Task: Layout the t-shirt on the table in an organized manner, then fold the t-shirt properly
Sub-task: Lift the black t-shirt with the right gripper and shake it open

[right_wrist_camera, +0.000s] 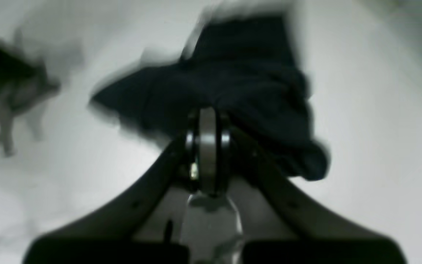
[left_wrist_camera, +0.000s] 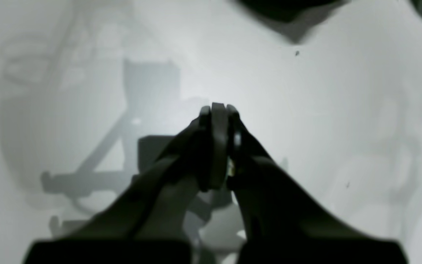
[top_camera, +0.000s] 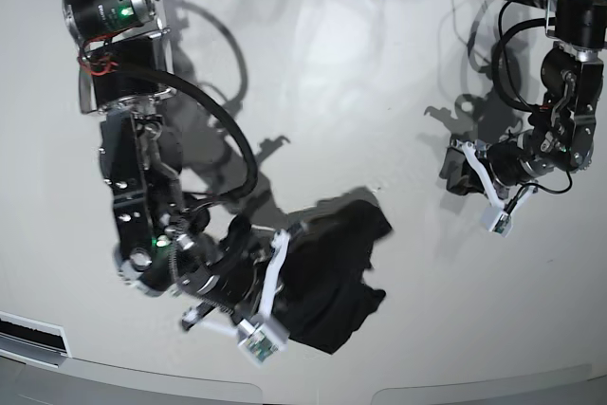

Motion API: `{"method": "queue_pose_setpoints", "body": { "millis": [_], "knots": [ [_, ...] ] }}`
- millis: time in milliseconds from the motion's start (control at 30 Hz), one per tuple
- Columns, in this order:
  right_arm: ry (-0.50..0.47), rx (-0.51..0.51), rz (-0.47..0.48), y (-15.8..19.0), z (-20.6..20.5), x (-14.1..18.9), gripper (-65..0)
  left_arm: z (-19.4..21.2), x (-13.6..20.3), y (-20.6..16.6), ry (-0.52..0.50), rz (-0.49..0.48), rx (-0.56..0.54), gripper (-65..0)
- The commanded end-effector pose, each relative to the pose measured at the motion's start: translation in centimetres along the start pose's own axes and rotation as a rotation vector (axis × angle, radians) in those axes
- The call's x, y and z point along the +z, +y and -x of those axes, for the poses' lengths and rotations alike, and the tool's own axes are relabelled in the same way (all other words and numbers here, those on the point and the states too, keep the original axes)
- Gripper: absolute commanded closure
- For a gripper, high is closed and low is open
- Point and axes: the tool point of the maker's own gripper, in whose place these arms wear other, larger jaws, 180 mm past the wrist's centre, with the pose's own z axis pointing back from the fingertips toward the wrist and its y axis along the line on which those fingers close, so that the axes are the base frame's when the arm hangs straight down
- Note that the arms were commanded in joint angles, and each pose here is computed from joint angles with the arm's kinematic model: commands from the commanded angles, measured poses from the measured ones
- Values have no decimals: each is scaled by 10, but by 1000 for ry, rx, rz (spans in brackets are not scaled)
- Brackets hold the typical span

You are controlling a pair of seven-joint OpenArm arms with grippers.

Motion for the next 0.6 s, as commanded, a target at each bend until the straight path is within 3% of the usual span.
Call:
{"method": "queue_pose_setpoints", "body": {
  "millis": [0,233,300,433,500,567],
  "knots": [
    [-51,20,30,-8,-16,12,0,-17,6,8,-37,-13,-17,0],
    [-143,100,59,1,-32,53,0,-18,6,7,-45,-6,-7,0],
    [-185,110,-21,21,-37,59,0,-18,6,7,-46,-5,-6,0],
    [-296,137,-318,80,-45,74,0,-21,6,7,-60,-5,-7,0],
    [-227,136,-364,91,-32,69,0,-21,6,7,-61,-5,-7,0],
    [-117,184,-319,85,-11,56,0,-21,6,7,-61,-5,-7,0]
  ]
}}
